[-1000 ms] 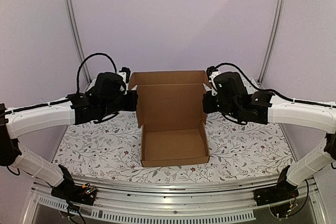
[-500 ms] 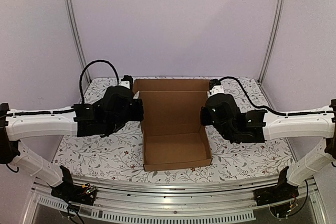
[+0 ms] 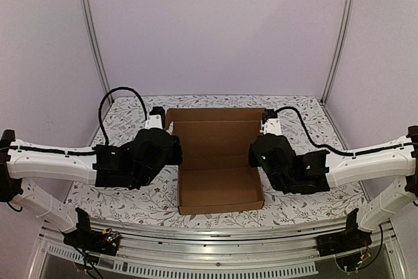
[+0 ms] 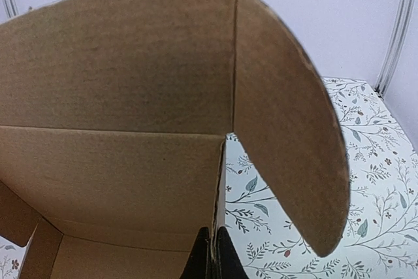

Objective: Fold the paper box

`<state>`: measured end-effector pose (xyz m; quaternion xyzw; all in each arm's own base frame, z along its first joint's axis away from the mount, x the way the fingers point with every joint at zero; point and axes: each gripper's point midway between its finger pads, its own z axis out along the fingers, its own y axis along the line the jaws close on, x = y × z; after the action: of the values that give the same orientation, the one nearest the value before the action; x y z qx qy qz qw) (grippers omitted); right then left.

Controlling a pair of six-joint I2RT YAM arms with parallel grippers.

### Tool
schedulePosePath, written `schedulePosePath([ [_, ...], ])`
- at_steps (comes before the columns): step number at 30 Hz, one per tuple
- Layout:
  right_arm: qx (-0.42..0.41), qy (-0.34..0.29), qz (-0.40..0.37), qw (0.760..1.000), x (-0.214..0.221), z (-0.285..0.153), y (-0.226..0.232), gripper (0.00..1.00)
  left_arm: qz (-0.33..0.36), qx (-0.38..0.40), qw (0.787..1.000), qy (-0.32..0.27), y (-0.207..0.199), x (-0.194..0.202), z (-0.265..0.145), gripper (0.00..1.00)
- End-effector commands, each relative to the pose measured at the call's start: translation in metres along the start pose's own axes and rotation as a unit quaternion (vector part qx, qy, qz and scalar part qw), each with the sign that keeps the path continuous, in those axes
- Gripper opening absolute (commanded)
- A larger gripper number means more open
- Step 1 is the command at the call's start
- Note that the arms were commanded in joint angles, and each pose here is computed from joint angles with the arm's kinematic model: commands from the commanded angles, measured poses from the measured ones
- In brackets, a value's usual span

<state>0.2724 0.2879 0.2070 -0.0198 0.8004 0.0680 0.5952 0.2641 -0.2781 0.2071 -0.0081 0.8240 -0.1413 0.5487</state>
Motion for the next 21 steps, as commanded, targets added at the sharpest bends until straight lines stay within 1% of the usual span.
schedulePosePath([
  [1,-0.013,0.003,-0.005,1.000,0.015,-0.012,0.004,0.00,0.022,0.018,0.998,0.055,-0.005,0.044,-0.010,0.00],
  [9,-0.009,0.006,-0.012,1.000,0.030,-0.022,0.002,0.00,0.020,0.010,0.997,0.068,0.001,0.069,-0.019,0.00],
  [21,-0.001,0.016,-0.030,0.999,0.054,-0.035,-0.005,0.00,0.038,0.003,0.997,0.071,0.001,0.090,-0.037,0.00],
])
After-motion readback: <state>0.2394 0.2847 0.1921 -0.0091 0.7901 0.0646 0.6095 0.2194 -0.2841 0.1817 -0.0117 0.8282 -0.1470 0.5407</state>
